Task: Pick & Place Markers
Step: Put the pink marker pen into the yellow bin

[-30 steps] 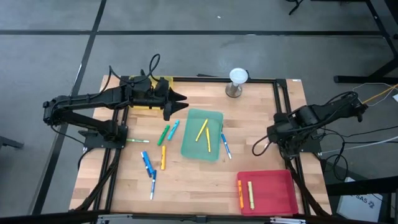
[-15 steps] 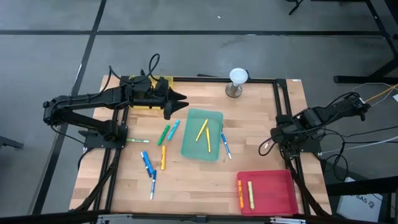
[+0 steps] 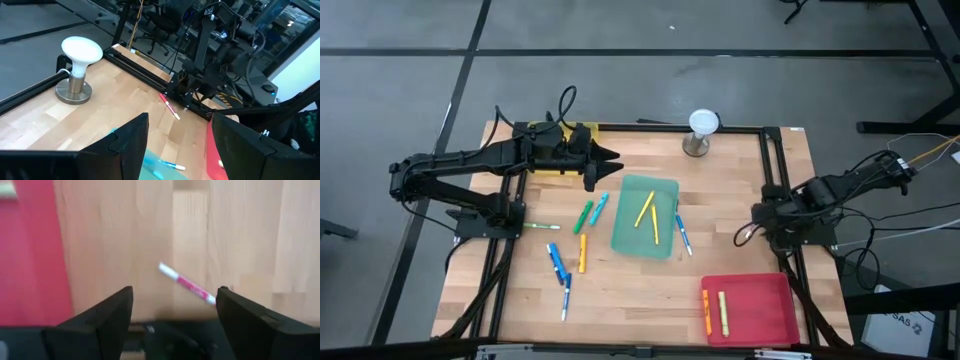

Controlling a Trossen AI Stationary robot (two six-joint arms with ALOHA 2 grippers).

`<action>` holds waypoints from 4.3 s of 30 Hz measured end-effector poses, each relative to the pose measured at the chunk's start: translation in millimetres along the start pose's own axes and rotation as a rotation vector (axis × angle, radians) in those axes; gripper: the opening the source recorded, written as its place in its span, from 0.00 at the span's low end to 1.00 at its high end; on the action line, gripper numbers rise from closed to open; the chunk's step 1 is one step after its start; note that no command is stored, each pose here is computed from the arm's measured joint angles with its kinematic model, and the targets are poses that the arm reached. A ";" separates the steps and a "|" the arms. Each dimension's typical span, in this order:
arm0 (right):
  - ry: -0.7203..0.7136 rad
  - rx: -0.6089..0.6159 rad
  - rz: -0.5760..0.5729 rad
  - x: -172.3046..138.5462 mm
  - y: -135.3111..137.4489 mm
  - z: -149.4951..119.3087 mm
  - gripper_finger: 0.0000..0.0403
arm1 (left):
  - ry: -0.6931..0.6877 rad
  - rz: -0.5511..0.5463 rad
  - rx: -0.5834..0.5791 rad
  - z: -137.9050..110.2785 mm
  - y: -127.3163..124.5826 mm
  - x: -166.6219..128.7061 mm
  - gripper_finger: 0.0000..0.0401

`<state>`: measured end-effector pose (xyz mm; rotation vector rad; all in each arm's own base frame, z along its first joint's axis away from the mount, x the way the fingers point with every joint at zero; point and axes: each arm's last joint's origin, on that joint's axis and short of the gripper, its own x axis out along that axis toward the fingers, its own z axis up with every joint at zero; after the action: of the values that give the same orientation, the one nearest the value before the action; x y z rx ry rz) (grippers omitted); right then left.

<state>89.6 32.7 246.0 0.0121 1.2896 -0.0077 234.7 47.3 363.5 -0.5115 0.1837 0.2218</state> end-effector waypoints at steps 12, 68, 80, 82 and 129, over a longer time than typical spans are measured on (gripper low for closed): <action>-0.034 0.733 0.054 10.7 10.7 22.6 0.69 | 0.000 -0.001 -0.012 0.0 0.0 0.0 0.53; 0.117 1.586 0.017 49.1 13.9 62.4 0.69 | 0.010 -0.018 -0.117 -0.1 -0.6 -0.2 0.53; 0.143 1.624 -0.108 58.7 11.3 48.0 0.69 | 0.010 -0.018 -0.128 -0.1 -0.6 -0.2 0.53; 0.154 1.634 -0.127 63.2 11.0 45.8 0.69 | 0.010 -0.018 -0.129 -0.1 -0.6 -0.2 0.53; 0.240 1.646 -0.422 128.8 0.9 31.9 0.69 | 0.006 -0.010 -0.154 0.0 -0.4 -0.2 0.53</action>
<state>156.0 33.3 131.1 1.1655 1.1752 -1.4474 234.6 46.9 363.7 -0.6658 0.1706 0.2259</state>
